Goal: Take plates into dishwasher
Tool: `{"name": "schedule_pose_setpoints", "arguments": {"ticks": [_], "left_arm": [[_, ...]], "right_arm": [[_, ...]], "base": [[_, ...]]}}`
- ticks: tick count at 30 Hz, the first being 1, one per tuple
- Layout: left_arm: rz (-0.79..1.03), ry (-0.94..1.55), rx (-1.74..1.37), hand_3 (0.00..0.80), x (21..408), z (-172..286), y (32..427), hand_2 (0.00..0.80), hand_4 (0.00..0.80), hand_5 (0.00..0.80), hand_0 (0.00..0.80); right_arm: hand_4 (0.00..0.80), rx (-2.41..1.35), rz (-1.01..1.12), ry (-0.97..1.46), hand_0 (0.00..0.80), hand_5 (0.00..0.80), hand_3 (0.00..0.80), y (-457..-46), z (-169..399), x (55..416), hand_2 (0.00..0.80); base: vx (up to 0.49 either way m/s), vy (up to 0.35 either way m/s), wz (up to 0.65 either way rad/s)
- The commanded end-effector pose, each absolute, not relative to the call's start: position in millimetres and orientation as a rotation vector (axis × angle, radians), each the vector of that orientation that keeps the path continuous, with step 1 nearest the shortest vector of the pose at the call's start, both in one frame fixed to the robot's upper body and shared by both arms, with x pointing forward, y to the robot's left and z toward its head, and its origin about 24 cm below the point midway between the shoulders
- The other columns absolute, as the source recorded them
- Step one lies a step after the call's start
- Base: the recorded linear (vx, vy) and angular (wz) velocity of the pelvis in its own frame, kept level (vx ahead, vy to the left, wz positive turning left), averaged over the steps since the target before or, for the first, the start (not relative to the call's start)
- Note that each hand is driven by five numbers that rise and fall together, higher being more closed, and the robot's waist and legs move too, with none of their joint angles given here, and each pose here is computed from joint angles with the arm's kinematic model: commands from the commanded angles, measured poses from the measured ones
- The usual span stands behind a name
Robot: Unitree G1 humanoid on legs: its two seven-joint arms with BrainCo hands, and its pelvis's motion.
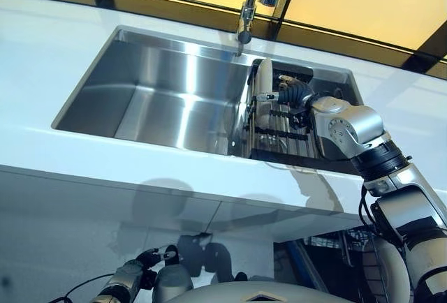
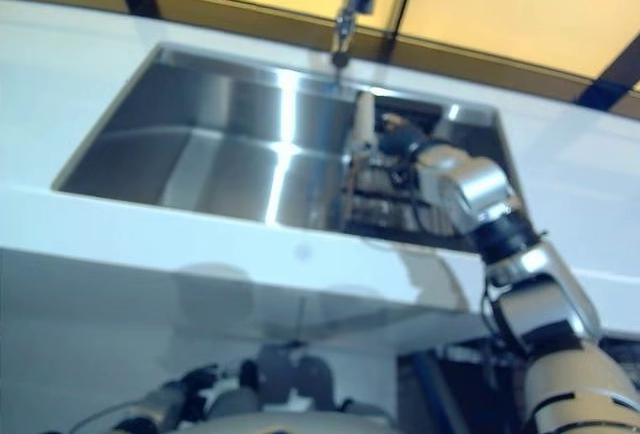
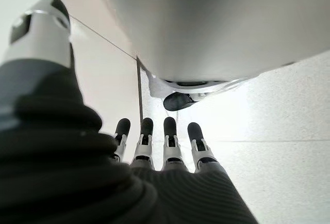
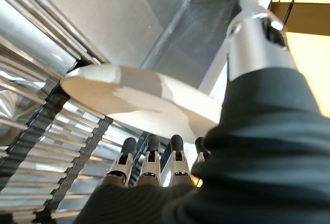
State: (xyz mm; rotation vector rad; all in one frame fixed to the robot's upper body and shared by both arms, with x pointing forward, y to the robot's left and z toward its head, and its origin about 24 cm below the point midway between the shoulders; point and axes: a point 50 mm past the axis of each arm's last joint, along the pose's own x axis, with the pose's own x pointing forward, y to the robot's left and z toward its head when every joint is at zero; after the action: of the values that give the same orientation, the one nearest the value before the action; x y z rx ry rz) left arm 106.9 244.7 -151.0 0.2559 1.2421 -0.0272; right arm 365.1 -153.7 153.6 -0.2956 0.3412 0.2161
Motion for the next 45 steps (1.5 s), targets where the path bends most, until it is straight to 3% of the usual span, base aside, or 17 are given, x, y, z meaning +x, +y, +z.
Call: {"name": "schedule_pose_setpoints", "arguments": {"ticks": [1,20,21,23,24,31,45], "left_arm": [[-0.026,1.206,0.254,0.000,116.8,-148.6,242.2,0.000,0.000,0.000,0.000],[0.008,1.134,0.214,0.000,140.5,-139.0,242.0,0.000,0.000,0.000,0.000],[0.011,1.127,0.209,0.000,142.6,-138.3,240.9,0.000,0.000,0.000,0.000],[0.013,1.116,0.201,0.000,146.1,-137.4,238.4,0.000,0.000,0.000,0.000],[0.014,1.112,0.196,0.000,146.3,-137.4,237.5,0.000,0.000,0.000,0.000],[-0.011,1.104,0.202,0.000,146.5,-138.5,229.2,0.000,0.000,0.000,0.000],[-0.040,1.161,0.229,0.000,129.1,-146.2,226.2,0.000,0.000,0.000,0.000]], "right_arm": [[0.000,-0.365,0.185,0.319,0.000,0.000,0.000,-157.0,166.5,371.4,0.000],[0.000,-0.363,0.045,0.405,0.000,0.000,0.000,-179.2,174.5,392.2,0.000],[0.135,-0.369,0.029,0.398,0.135,0.135,0.135,-181.5,177.7,393.5,0.135],[0.646,-0.373,-0.012,0.380,0.646,0.646,0.646,-186.0,185.5,395.7,0.646],[0.800,-0.381,-0.040,0.367,0.800,0.800,0.800,-189.9,190.1,396.7,0.800],[0.800,-0.404,-0.179,0.260,0.800,0.800,0.800,-216.3,224.8,399.8,0.800],[0.800,-0.502,-0.297,0.251,0.800,0.800,0.800,-268.9,234.3,387.1,0.800]], "base": [[0.029,0.016,0.05],[-0.041,0.003,0.09],[-0.097,0.025,0.17],[-0.070,0.036,0.12],[-0.044,0.039,0.04],[-0.006,0.036,0.00],[0.053,0.013,0.01]]}}
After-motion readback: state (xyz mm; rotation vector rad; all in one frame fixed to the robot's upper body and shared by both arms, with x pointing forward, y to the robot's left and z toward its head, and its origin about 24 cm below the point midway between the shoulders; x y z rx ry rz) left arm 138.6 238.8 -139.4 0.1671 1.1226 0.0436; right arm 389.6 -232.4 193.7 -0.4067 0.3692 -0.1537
